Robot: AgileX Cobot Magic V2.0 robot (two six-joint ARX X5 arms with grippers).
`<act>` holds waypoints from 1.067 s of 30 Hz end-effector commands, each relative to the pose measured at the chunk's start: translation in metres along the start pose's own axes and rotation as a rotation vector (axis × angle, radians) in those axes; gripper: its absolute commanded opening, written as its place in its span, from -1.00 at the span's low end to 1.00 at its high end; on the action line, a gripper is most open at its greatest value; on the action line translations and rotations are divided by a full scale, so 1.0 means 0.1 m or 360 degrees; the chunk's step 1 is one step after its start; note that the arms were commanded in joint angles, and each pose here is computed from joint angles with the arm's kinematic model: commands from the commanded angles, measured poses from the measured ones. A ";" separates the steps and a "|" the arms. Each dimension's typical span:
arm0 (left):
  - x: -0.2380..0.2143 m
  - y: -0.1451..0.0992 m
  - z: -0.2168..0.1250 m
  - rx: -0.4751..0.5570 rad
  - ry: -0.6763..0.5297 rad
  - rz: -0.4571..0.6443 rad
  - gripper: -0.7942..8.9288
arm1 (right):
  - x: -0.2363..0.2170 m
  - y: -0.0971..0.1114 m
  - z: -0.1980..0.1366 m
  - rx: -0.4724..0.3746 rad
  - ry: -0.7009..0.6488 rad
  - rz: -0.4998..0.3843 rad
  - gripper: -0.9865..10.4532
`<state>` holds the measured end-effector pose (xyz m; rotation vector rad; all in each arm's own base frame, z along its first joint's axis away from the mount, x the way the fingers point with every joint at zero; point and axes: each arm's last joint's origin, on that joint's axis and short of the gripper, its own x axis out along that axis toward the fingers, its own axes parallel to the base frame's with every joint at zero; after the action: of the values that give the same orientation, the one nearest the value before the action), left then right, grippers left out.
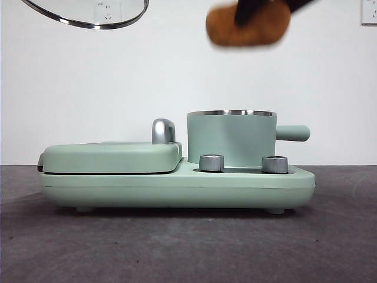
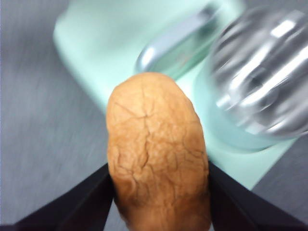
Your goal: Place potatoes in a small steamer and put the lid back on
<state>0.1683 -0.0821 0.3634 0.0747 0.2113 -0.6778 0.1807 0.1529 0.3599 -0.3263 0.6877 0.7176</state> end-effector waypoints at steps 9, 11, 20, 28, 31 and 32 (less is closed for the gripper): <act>-0.02 0.00 0.10 0.0030 -0.0109 0.0002 -0.82 | 0.13 -0.75 0.67 0.0250 0.0089 -0.0184 -0.40; -0.02 0.00 0.11 0.0030 -0.0111 0.0002 -0.82 | 0.24 -0.85 0.73 0.0275 0.0132 -0.0174 -0.40; -0.02 0.00 0.11 0.0029 -0.0111 0.0002 -0.82 | 0.93 -1.12 0.81 0.0300 0.0285 -0.0137 -0.40; -0.02 0.00 0.11 0.0028 -0.0111 0.0002 -0.82 | 1.48 -1.23 0.72 0.0292 0.0348 -0.0126 -0.40; -0.02 0.00 0.11 0.0028 -0.0112 0.0002 -0.82 | 1.57 -1.24 0.69 0.0274 0.0372 -0.0120 -0.40; -0.02 0.00 0.11 0.0029 -0.0112 0.0002 -0.82 | 1.59 -1.24 0.68 0.0271 0.0381 -0.0117 -0.40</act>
<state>0.1687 -0.0823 0.3650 0.0734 0.1942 -0.6777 0.3812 0.1712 0.3074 -0.2705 0.9731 0.5382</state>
